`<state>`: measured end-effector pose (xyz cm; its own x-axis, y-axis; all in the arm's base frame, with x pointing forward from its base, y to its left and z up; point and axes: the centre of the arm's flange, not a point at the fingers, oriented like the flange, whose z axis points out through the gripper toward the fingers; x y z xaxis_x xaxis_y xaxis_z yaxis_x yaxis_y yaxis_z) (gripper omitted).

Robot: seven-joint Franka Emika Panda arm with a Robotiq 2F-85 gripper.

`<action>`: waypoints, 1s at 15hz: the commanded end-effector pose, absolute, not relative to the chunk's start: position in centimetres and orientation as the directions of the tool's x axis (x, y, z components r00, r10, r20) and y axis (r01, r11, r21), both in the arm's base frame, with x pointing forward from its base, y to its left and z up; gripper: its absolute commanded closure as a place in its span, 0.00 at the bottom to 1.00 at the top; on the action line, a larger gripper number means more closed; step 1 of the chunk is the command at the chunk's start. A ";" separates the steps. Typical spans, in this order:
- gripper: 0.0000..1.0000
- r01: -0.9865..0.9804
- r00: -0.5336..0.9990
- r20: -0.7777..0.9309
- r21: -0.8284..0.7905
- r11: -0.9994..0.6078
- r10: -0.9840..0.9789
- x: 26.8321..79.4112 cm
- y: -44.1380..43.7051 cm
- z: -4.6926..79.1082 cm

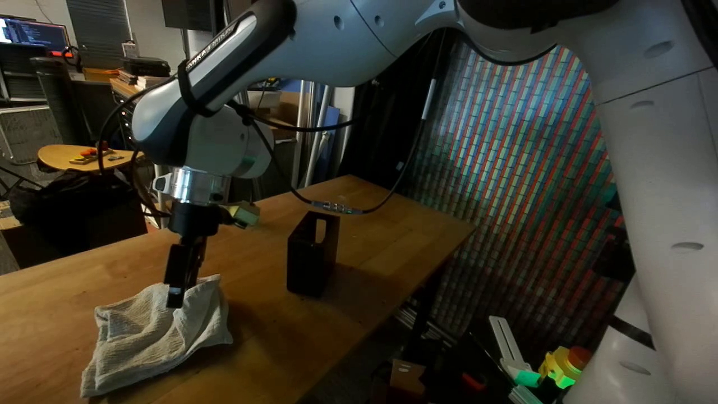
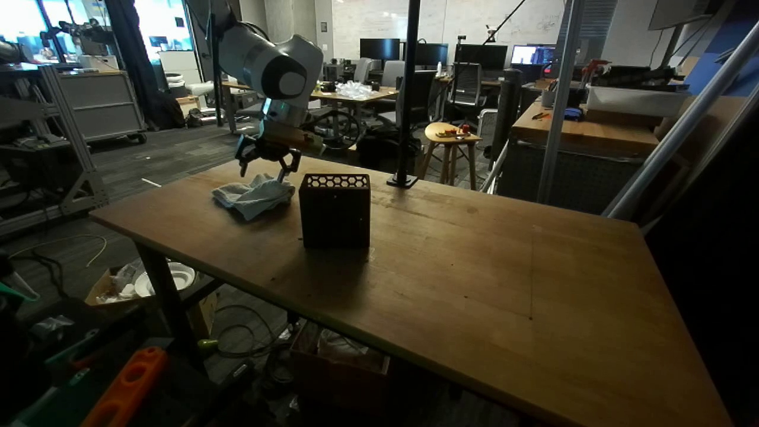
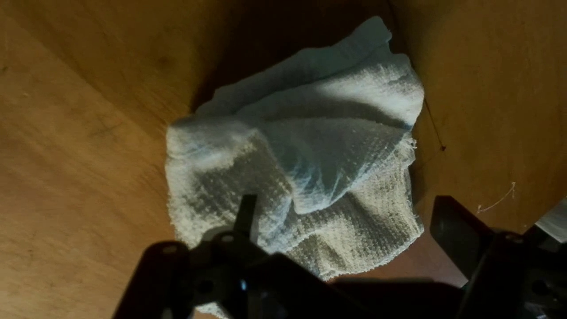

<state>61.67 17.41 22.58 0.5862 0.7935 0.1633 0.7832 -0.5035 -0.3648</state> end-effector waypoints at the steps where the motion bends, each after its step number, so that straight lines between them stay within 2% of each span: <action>1: 0.00 0.786 0.588 0.201 -0.369 -0.496 0.783 61.1 17.4 22.5; 15: 0.00 0.772 0.616 0.232 -0.368 -0.518 0.753 60.2 18.0 22.1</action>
